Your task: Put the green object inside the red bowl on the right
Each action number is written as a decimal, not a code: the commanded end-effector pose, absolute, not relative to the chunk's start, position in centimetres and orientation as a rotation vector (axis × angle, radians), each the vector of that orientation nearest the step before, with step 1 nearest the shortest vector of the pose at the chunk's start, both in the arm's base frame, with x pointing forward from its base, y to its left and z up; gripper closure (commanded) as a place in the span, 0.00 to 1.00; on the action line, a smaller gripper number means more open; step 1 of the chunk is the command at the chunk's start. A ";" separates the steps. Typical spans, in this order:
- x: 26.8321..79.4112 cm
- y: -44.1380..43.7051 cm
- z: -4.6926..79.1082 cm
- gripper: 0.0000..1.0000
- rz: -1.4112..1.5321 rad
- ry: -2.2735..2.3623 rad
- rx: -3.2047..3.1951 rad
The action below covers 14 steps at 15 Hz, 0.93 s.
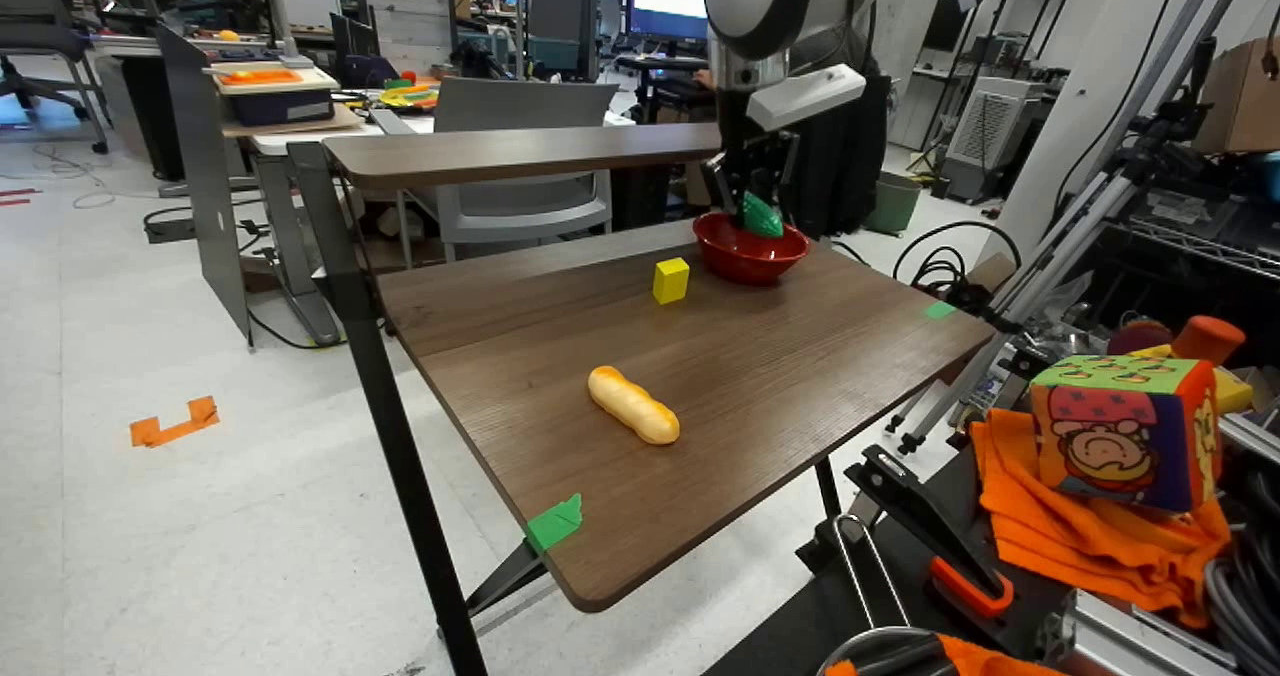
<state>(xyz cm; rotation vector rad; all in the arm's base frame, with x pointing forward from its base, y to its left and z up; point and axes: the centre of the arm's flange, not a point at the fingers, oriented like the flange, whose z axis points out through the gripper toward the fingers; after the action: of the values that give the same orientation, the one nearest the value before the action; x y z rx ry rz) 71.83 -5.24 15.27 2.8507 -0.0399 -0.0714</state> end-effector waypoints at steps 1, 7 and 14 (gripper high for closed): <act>74.1 -4.8 13.2 0.77 -0.131 -0.041 2.813; 73.8 -4.8 11.9 0.64 -0.188 -0.042 2.823; 71.0 -5.7 15.9 0.00 -0.172 -0.111 2.926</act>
<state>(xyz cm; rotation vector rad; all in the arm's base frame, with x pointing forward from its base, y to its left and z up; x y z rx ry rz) 72.62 -5.18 12.15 2.8460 -0.0743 -0.1875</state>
